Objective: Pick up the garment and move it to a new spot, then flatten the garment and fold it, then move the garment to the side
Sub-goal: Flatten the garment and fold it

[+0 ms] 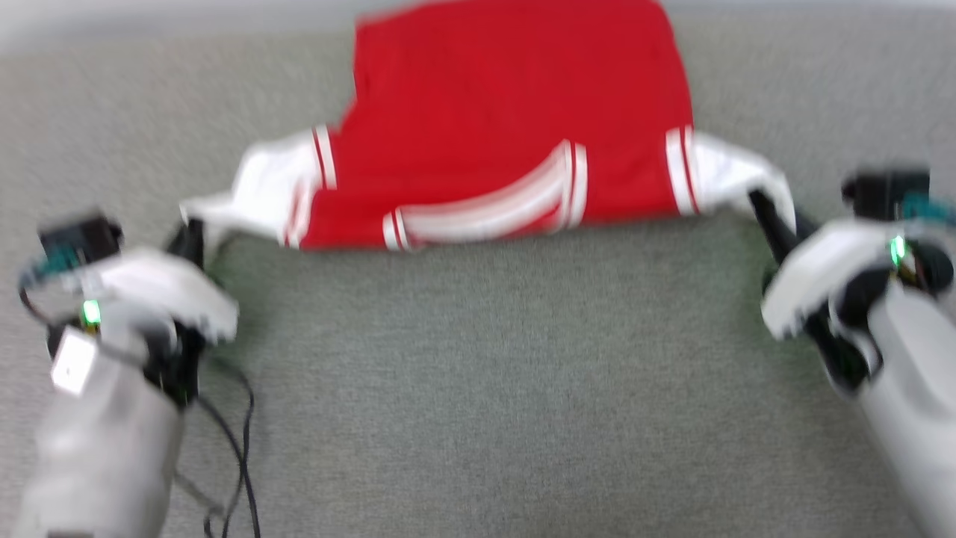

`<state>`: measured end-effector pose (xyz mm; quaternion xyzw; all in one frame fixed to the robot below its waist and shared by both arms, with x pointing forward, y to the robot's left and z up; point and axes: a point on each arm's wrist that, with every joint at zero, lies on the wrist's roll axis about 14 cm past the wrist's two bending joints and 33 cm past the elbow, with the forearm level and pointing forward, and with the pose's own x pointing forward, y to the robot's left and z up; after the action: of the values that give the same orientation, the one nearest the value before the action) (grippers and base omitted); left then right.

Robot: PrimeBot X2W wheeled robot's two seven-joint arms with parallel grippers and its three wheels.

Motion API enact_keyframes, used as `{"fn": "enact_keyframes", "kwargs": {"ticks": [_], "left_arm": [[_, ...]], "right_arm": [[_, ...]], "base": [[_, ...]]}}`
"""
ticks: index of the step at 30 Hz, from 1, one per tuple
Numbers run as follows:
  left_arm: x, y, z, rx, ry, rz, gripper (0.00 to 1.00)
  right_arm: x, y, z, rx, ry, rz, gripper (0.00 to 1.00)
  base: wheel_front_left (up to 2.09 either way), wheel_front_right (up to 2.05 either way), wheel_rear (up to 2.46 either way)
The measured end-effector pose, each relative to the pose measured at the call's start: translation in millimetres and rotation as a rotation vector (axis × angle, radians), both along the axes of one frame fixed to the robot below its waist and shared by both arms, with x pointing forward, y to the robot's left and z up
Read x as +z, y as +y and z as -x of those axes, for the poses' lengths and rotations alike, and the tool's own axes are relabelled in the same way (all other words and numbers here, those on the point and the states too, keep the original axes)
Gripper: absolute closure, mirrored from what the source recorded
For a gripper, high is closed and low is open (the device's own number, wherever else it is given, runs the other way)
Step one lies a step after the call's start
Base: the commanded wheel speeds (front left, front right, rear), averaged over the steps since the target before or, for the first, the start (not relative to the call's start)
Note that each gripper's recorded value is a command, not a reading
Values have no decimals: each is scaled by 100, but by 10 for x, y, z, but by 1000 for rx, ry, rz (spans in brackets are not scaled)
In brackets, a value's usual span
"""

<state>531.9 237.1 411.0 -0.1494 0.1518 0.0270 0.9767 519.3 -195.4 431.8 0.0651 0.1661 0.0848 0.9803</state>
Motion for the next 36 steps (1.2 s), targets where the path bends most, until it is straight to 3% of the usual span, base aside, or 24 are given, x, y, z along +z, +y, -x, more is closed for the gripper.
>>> {"fn": "enact_keyframes", "kwargs": {"ticks": [9, 20, 24, 25, 26, 27, 28, 36], "left_arm": [[9, 109, 907, -6, 4, -29, 100], [-245, 148, 1982, 93, 83, 1, 100], [-277, 110, 2198, 108, 99, 11, 100], [-266, 99, 2221, 110, 97, 12, 100], [-252, 84, 2237, 110, 95, 13, 100], [-229, 62, 2242, 108, 90, 13, 100], [-198, 36, 2239, 99, 81, 12, 100], [104, -114, 2105, 66, -5, 0, 100]], "right_arm": [[-82, -176, 904, -44, 31, -39, 100], [-397, -120, 1930, -154, 131, -165, 100], [-490, -99, 2191, -193, 168, -181, 58], [-499, -82, 2230, -197, 175, -183, 55], [-490, -62, 2252, -200, 175, -188, 38], [-481, -41, 2264, -199, 177, -189, 7], [-464, -19, 2266, -194, 176, -188, 0], [49, -137, 1827, -182, 11, -157, 0]], "base": [[0, 0, 0], [0, 0, 0], [0, 0, 0], [0, 0, 0], [0, 0, 0], [0, 0, 0], [0, 0, 0], [0, 0, 0]]}}
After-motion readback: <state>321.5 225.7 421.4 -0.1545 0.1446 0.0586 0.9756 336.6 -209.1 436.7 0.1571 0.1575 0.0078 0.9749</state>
